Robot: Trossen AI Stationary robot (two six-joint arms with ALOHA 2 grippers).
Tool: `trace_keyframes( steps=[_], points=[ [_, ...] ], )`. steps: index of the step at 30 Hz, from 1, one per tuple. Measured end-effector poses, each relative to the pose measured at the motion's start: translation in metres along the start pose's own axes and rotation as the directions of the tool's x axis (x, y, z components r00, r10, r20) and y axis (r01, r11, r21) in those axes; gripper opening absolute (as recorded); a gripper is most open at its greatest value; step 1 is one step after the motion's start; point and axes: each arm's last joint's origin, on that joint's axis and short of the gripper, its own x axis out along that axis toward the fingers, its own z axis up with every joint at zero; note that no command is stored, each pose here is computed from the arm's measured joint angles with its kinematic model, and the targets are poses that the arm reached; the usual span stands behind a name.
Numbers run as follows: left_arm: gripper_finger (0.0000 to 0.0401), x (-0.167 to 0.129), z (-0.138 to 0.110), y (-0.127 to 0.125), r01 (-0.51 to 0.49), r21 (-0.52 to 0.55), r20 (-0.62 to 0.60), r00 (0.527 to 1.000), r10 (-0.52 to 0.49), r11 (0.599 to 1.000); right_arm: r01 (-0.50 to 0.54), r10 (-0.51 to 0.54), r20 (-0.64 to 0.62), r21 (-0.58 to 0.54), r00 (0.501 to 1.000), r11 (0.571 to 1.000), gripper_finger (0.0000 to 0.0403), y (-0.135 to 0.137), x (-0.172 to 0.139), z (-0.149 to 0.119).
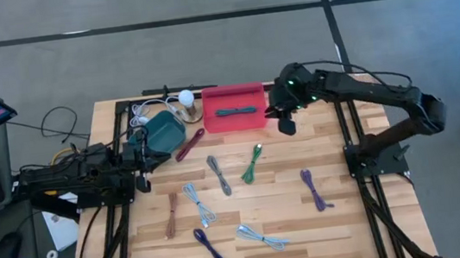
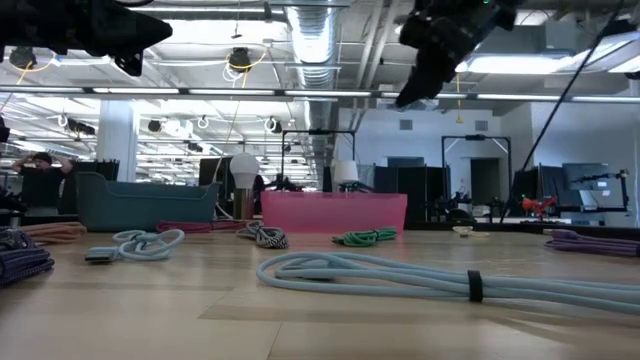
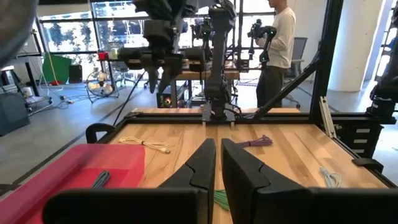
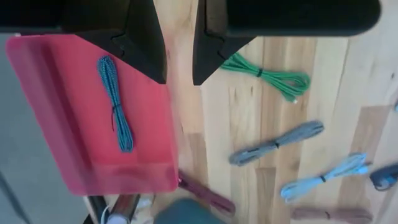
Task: Pick & Place USB Port
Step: Put the white USB cable into the blue bin
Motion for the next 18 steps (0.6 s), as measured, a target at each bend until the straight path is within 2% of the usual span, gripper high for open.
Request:
trace_keyframes(
  steps=[6, 18],
  points=[
    [0.0026, 0.0, 0.0, 0.0, 0.0, 0.0, 0.0, 1.0, 0.0, 1.0, 0.029, -0.036, 0.097, 0.067, 0.995, 0.997, 0.007, 0.01, -0.02, -0.021],
    [0.0026, 0.0, 0.0, 0.0, 0.0, 0.0, 0.0, 1.0, 0.0, 1.0, 0.001, -0.021, 0.13, 0.151, 0.991, 0.988, 0.007, 0.035, -0.04, -0.056]
  ],
)
